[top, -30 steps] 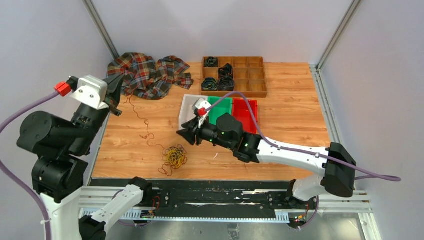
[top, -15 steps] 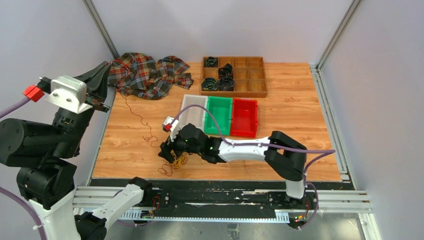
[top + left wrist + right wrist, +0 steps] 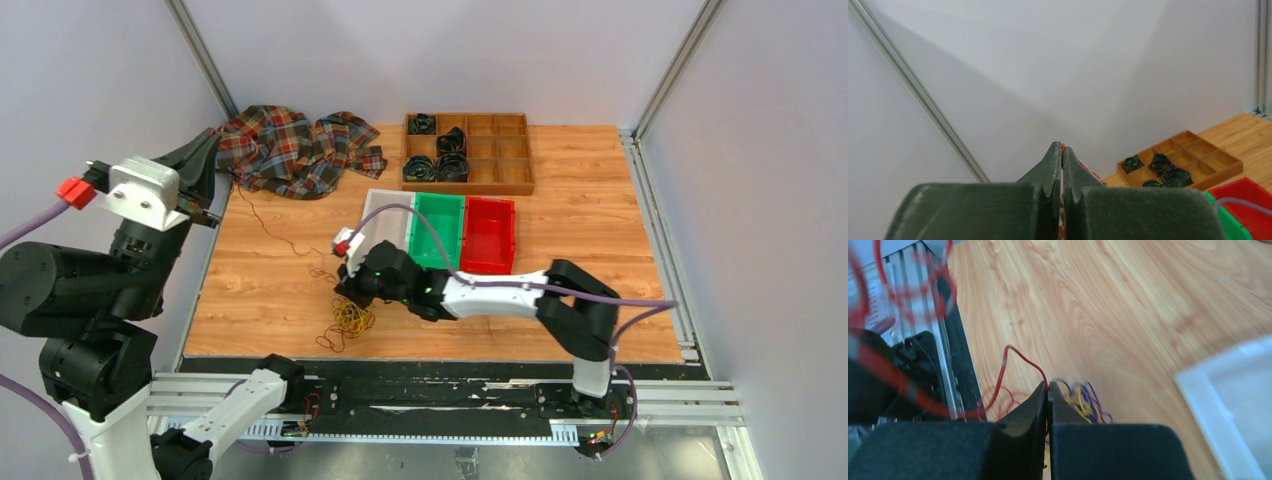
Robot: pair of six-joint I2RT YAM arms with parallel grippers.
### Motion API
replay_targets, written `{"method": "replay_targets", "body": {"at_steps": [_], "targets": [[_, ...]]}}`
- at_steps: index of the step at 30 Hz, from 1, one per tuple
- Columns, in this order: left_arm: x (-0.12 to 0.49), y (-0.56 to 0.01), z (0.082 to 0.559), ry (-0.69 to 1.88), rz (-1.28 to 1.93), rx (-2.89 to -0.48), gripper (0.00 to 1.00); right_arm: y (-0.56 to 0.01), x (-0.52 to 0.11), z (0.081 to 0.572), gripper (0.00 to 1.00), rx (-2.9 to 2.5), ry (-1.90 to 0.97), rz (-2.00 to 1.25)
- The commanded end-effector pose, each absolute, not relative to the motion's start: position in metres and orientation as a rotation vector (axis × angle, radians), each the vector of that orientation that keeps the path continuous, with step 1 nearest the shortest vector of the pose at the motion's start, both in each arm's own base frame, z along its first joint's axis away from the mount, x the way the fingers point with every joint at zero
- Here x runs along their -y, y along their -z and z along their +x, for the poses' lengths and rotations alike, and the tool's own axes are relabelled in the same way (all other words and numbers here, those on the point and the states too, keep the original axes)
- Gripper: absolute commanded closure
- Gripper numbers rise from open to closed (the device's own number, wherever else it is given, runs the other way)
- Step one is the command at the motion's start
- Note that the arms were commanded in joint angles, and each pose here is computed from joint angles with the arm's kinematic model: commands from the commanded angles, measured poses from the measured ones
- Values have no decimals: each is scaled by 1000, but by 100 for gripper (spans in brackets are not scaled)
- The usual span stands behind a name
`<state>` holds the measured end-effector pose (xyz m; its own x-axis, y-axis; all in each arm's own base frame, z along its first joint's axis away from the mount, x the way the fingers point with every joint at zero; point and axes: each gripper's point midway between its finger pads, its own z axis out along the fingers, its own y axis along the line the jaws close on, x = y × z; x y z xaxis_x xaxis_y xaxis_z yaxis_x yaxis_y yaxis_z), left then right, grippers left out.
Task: Untangle the cables
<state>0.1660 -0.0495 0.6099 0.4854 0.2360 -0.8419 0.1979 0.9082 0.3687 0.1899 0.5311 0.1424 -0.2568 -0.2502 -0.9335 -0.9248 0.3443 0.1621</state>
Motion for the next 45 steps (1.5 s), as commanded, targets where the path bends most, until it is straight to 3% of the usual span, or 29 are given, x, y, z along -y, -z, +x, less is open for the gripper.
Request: {"method": "replay_targets", "body": {"at_steps": [1, 12, 15, 17, 20, 24, 33, 45], "targets": [[46, -566, 181, -49, 440, -1169, 100, -213, -476, 212, 99, -1619, -901, -933], [53, -385, 205, -58, 574, -1500, 99, -264, -389, 180, 99, -1555, -796, -1067], [59, -337, 209, -53, 660, -1597, 81, -266, -381, 176, 99, -1571, -773, -1104], [68, -314, 207, -11, 727, -1637, 61, -267, -377, 177, 99, -1590, -752, -1112], [87, -289, 199, 87, 860, -1664, 40, -268, -372, 181, 99, -1617, -709, -1110], [118, -265, 178, 283, 1062, -1655, 26, -274, -371, 183, 99, -1633, -700, -1089], [167, -252, 144, 648, 1378, -1511, 28, -291, -379, 179, 99, -1636, -759, -1058], [199, -258, 126, 956, 1465, -1429, 34, -305, -388, 175, 99, -1617, -834, -1033]]}}
